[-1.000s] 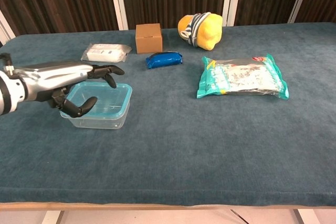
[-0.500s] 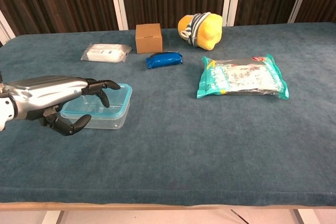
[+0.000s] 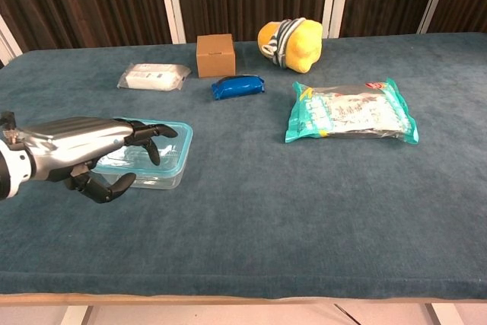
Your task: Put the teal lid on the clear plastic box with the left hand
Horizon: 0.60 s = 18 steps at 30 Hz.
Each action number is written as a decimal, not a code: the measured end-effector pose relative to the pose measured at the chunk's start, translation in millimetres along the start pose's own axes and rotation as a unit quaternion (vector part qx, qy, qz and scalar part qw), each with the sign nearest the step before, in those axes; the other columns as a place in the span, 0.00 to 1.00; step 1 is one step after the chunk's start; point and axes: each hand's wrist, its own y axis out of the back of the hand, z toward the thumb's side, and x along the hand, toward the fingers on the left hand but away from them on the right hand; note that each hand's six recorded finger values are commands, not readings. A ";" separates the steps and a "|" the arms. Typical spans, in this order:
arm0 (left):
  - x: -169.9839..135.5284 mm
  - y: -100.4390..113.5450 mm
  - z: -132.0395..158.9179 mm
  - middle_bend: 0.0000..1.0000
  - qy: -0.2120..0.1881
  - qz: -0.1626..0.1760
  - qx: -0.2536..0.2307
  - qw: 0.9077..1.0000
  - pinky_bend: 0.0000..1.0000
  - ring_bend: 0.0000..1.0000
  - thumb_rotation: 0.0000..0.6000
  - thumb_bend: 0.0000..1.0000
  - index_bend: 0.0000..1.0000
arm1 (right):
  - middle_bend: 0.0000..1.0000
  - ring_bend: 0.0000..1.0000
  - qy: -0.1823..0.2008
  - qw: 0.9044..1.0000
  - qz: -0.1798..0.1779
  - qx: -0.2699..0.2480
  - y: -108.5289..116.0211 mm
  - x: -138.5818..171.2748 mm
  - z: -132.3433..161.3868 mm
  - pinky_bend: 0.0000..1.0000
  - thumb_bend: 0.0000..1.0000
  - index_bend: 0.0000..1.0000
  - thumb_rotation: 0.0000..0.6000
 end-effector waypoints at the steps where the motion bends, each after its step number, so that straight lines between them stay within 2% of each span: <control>1: 0.5 0.3 0.4 0.26 0.000 0.001 0.001 1.000 0.00 0.05 1.00 0.60 0.00 | 0.00 0.00 0.000 1.000 0.000 0.000 0.0 0.0 -0.1 0.00 0.03 0.00 1.00; 6: -1.1 9.4 3.3 0.25 -0.006 0.020 -0.004 1.000 0.00 0.05 1.00 0.60 0.00 | 0.00 0.00 -0.001 1.000 -0.001 0.000 0.3 -0.1 -0.6 0.00 0.03 0.00 1.00; 11: -9.0 31.3 1.5 0.24 -0.010 0.066 -0.010 0.998 0.00 0.06 1.00 0.61 0.00 | 0.00 0.00 0.000 1.000 0.002 0.001 -0.8 -0.6 0.2 0.00 0.03 0.00 1.00; 14: -14.7 42.6 -11.0 0.25 0.005 0.091 -0.004 0.996 0.00 0.07 1.00 0.63 0.00 | 0.00 0.00 0.000 1.000 0.000 0.000 0.0 0.1 0.5 0.00 0.03 0.00 1.00; 18: -12.3 40.0 -28.6 0.26 0.028 0.097 0.016 0.995 0.00 0.09 1.00 0.66 0.00 | 0.00 0.00 0.001 1.000 -0.001 0.000 0.6 1.2 0.6 0.00 0.03 0.00 1.00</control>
